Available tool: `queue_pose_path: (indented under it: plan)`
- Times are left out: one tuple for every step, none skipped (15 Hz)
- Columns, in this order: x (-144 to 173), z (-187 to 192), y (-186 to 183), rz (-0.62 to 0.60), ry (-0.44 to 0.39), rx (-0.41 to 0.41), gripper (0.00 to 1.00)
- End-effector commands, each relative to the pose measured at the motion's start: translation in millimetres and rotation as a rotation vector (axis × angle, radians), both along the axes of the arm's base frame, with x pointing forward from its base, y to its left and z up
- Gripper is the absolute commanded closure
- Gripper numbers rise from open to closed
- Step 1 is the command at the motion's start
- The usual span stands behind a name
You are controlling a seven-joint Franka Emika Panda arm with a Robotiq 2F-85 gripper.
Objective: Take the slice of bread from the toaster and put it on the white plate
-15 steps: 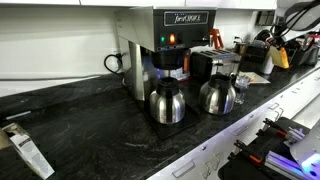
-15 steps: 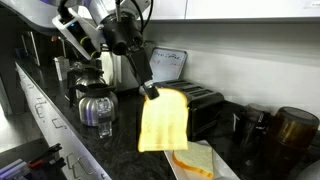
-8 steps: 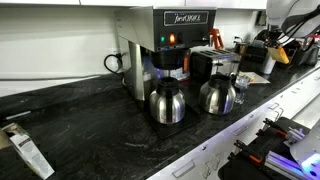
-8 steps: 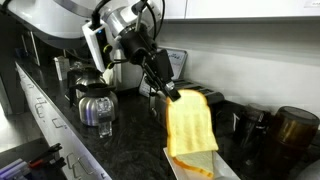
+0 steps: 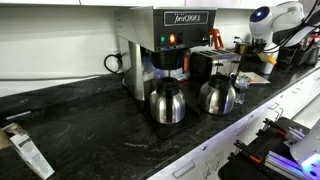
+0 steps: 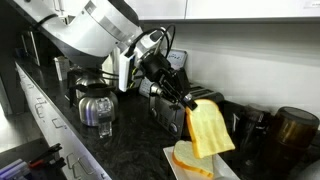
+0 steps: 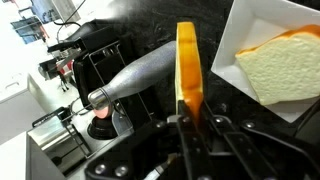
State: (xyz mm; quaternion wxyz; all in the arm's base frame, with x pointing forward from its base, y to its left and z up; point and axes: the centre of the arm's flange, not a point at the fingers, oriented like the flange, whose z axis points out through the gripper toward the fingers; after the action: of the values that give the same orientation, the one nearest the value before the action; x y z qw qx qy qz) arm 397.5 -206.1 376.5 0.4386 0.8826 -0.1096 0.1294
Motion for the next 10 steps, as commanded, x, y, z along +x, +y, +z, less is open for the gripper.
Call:
queue_pose_path:
  plan:
    - [20.3, -18.3, -8.4, 0.004, 0.001, -0.038, 0.97]
    - [22.7, -22.9, -8.4, 0.007, 0.004, -0.041, 0.97]
    - [24.9, -28.1, -8.0, 0.01, 0.009, -0.046, 0.97]
    - [26.9, -30.8, -7.3, 0.014, 0.01, -0.057, 0.97]
    - [28.4, -33.3, -6.2, 0.02, 0.011, -0.07, 0.97]
    - [29.2, -36.8, -5.2, 0.027, 0.017, -0.087, 0.97]
    - [29.7, -40.9, -4.4, 0.031, 0.025, -0.104, 0.97]
    - [29.9, -44.7, -3.5, 0.032, 0.033, -0.114, 0.97]
    - [30.3, -49.0, -2.3, 0.029, 0.042, -0.104, 0.97]
    - [30.9, -52.6, -1.8, 0.024, 0.05, -0.09, 0.97]
